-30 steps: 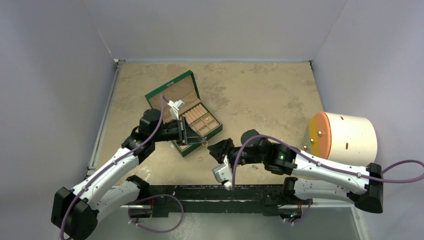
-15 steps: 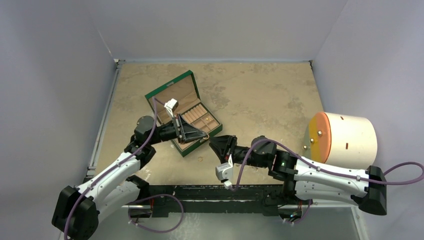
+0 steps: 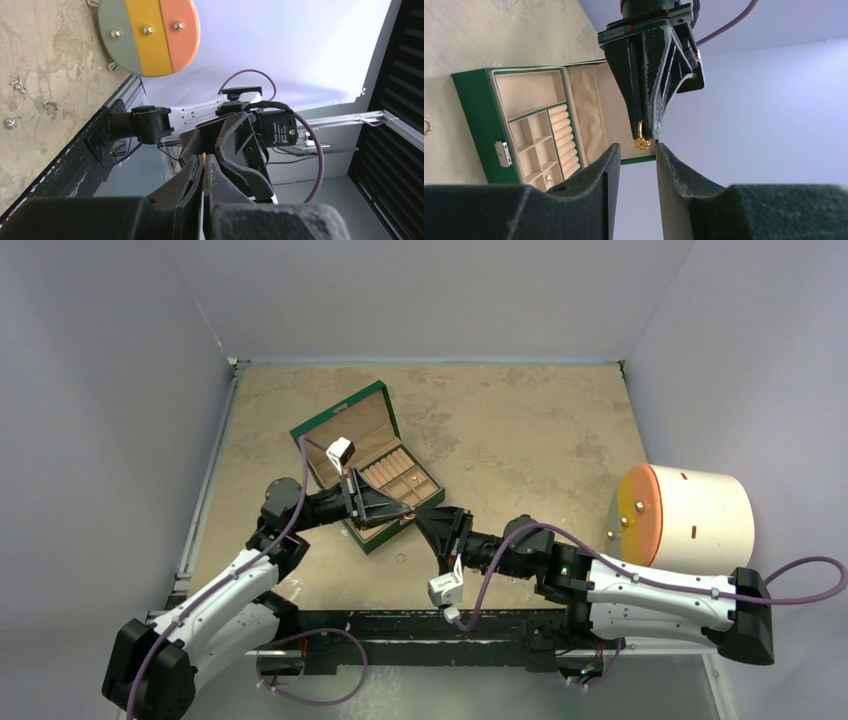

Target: Organize the mixed jewelry

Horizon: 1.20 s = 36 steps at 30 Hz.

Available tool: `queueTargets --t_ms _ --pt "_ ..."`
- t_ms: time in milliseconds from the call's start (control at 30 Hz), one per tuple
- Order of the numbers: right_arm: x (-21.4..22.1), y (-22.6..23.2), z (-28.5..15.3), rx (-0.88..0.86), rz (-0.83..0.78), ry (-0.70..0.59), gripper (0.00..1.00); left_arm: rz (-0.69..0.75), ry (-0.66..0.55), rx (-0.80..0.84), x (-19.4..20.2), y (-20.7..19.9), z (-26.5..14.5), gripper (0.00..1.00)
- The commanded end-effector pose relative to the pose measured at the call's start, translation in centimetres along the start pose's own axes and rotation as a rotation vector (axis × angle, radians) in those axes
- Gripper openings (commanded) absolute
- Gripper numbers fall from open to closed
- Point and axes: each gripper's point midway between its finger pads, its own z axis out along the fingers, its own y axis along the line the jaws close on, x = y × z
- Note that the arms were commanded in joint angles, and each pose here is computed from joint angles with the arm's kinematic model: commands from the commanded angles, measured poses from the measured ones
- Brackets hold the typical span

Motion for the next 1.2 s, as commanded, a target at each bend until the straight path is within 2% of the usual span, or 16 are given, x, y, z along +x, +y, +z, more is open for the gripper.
queueTargets --t_ms 0,733,1167 --pt "-0.8 -3.2 -0.1 0.091 -0.051 -0.015 0.36 0.04 0.014 0.082 0.4 -2.3 -0.4 0.0" --pt "-2.0 -4.1 0.2 0.119 -0.074 -0.052 0.31 0.028 0.008 0.088 0.5 -2.2 -0.6 0.0" --pt "-2.0 -4.2 0.3 0.126 -0.081 -0.045 0.22 0.029 0.01 0.09 0.6 -2.2 -0.6 0.0"
